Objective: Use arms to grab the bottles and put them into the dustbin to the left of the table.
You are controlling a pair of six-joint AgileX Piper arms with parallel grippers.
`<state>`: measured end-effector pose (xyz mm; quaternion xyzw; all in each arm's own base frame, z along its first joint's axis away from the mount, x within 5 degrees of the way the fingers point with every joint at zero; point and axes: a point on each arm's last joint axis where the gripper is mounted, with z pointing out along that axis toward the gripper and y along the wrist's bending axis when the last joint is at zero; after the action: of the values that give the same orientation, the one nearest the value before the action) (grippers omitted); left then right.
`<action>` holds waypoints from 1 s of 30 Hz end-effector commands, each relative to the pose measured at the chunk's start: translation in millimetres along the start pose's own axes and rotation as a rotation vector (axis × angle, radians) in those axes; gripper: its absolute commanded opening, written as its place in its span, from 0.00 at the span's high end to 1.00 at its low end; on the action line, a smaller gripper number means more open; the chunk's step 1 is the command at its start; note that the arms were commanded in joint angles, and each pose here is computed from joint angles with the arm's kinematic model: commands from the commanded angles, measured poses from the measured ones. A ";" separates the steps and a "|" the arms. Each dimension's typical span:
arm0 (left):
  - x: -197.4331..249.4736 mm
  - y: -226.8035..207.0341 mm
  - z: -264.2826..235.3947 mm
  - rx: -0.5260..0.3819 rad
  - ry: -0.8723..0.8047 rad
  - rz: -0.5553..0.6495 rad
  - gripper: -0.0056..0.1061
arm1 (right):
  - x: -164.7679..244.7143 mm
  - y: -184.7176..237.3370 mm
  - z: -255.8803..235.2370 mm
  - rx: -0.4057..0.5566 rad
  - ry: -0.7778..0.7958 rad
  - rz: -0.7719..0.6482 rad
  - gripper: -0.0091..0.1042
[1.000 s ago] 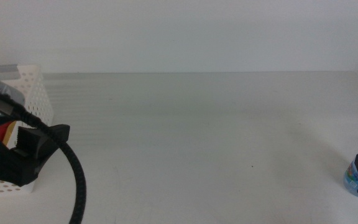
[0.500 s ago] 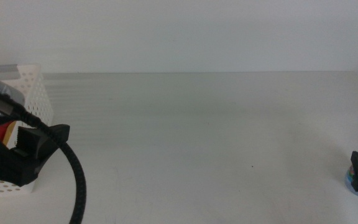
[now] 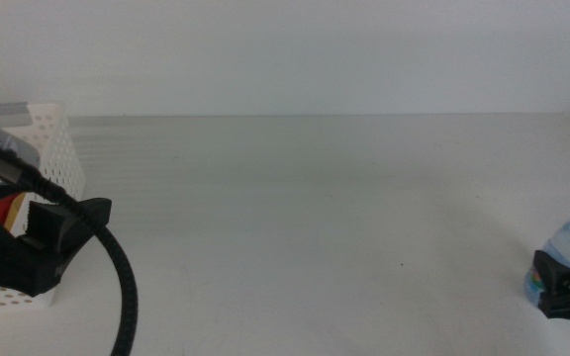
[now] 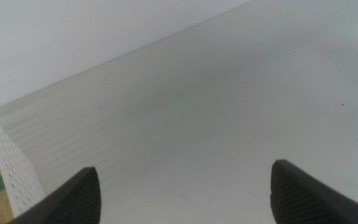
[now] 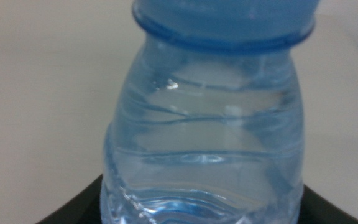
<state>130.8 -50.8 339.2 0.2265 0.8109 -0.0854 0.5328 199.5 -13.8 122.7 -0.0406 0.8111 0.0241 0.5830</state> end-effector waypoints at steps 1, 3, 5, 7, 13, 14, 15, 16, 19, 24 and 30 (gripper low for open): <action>-14.2 2.0 -5.1 -0.019 -0.095 -0.026 0.14 | -26.3 5.4 -3.0 -0.071 -0.236 0.002 0.92; -14.2 2.0 -5.1 -0.019 -0.095 -0.026 0.14 | -30.2 10.2 -4.5 -0.126 -0.252 0.011 0.92; -14.2 2.0 -5.1 -0.019 -0.095 -0.026 0.14 | -35.8 15.7 -5.0 -0.187 -0.275 0.008 0.92; -14.2 2.0 -5.1 -0.019 -0.095 -0.026 0.14 | -43.4 22.0 -4.1 -0.248 -0.301 0.008 0.92; -14.2 2.0 -5.1 -0.019 -0.095 -0.026 0.14 | -71.3 47.4 9.9 -0.455 -0.300 0.044 0.92; -14.2 2.0 -5.1 -0.019 -0.095 -0.026 0.14 | -75.9 52.9 13.8 -0.488 -0.284 0.039 0.92; -14.2 2.0 -5.1 -0.019 -0.095 -0.026 0.14 | -80.3 58.5 18.1 -0.518 -0.268 0.032 0.92; -14.2 2.0 -5.1 -0.019 -0.095 -0.026 0.14 | -83.8 62.7 21.6 -0.536 -0.255 0.027 0.92; -14.3 2.0 -5.2 -0.019 -0.096 -0.026 0.14 | -99.1 77.7 32.4 -0.582 -0.236 0.011 0.92; -14.3 2.0 -5.2 -0.019 -0.096 -0.026 0.14 | -131.7 104.3 50.4 -0.604 -0.219 -0.091 0.92; -14.3 2.0 -5.2 -0.019 -0.096 -0.026 0.14 | -165.5 133.6 72.3 -0.622 -0.225 -0.141 0.92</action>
<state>130.8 -50.8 339.2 0.2265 0.8109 -0.0854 0.5328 301.0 120.5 219.5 -0.2747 0.7449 0.2026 0.5733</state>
